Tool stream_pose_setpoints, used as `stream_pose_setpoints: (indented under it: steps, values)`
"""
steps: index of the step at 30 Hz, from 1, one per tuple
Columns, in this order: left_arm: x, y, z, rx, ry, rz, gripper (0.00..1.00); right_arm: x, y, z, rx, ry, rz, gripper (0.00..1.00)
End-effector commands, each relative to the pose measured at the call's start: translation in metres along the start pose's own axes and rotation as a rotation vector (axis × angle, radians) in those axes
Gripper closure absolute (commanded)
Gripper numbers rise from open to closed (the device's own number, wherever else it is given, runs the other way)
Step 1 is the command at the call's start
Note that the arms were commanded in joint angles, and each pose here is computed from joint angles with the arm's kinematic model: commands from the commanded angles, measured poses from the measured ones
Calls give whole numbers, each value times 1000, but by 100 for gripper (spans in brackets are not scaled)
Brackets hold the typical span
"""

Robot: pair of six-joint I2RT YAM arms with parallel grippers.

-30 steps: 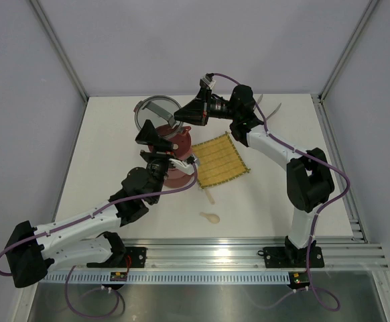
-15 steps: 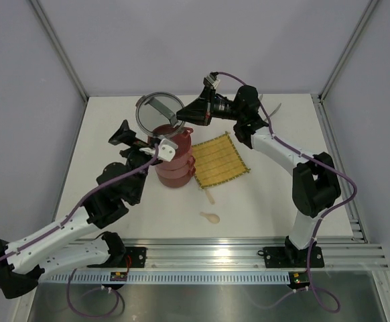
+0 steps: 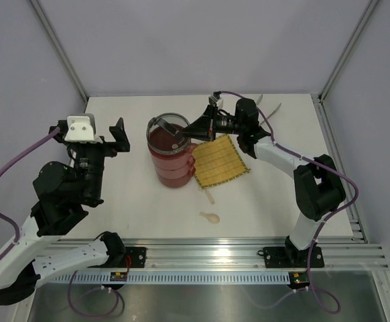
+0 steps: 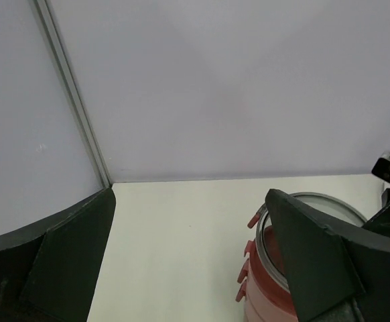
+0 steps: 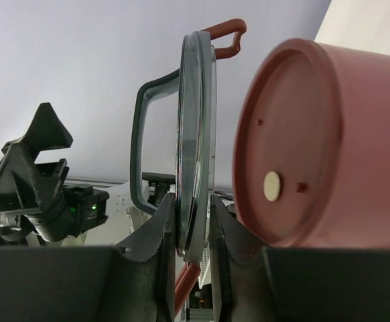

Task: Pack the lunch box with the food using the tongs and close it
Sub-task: Close the box lid on the packing box.

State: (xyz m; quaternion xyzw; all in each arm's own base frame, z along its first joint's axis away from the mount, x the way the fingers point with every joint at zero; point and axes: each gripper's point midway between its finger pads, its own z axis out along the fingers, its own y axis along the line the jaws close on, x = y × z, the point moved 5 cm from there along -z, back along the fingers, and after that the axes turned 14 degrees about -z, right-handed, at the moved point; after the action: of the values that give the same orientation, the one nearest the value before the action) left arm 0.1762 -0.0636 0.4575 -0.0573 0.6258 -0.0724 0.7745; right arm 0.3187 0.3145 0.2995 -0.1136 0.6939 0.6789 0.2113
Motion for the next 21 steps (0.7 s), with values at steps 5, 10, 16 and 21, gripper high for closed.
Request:
stream_pose_setpoints:
  steps: [5, 10, 16, 21]
  values:
    - [9, -18, 9, -21, 92, -51, 1, 4, 17, -11, -18, -30, -72, 100]
    - [12, -24, 10, 17, 87, -63, 1, 7, 10, -11, 13, -28, -63, 100]
    - [22, -29, 11, 25, 118, -35, 1, 8, 3, -10, 21, -18, -45, 100]
    - [23, -35, 13, 37, 131, -40, 1, 9, -4, -8, 56, -3, -33, 96]
